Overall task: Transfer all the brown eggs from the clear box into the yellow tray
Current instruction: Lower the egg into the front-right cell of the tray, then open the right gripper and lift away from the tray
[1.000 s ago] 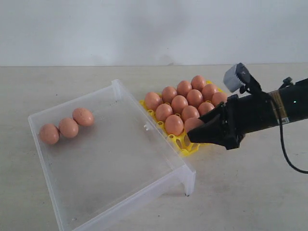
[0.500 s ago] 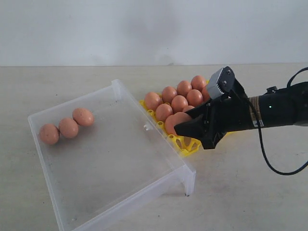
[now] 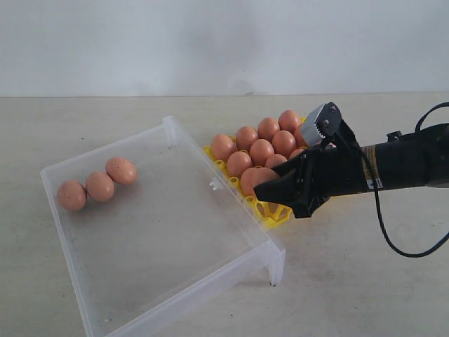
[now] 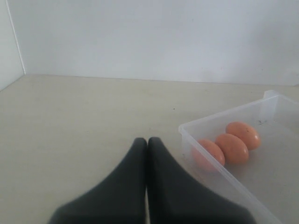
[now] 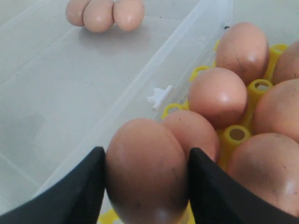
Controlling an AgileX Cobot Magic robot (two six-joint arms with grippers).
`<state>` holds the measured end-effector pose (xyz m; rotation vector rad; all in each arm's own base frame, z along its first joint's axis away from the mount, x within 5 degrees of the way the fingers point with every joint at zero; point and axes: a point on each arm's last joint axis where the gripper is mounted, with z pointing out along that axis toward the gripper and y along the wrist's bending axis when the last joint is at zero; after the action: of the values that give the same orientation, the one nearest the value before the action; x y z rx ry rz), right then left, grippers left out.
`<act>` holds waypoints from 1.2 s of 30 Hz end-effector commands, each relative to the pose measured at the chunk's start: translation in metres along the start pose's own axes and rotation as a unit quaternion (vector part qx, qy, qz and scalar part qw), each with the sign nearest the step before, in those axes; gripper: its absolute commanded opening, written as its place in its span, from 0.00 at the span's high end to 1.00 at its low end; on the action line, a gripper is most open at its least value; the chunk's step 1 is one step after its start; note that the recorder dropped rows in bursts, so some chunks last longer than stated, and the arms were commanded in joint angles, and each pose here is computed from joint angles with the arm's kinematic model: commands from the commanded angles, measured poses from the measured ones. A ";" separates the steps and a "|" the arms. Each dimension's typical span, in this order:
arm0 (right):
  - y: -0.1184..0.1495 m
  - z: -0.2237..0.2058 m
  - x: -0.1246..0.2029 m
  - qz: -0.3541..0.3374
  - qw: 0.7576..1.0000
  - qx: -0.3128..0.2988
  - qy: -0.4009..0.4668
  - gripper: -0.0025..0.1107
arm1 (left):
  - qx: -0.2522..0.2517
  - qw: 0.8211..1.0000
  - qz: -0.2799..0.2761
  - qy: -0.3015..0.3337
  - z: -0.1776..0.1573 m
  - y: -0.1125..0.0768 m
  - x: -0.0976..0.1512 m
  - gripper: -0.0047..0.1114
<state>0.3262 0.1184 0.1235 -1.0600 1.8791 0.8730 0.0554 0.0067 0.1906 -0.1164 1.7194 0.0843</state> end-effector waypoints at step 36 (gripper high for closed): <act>0.027 -0.019 -0.082 0.060 0.970 -0.049 -0.229 0.86 | 0.002 1.000 -0.002 -0.004 -0.001 0.000 -0.002 1.00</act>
<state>0.3255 0.1319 0.1833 -0.7729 1.6386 1.1465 0.0554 0.0067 0.1906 -0.1164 1.7194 0.0843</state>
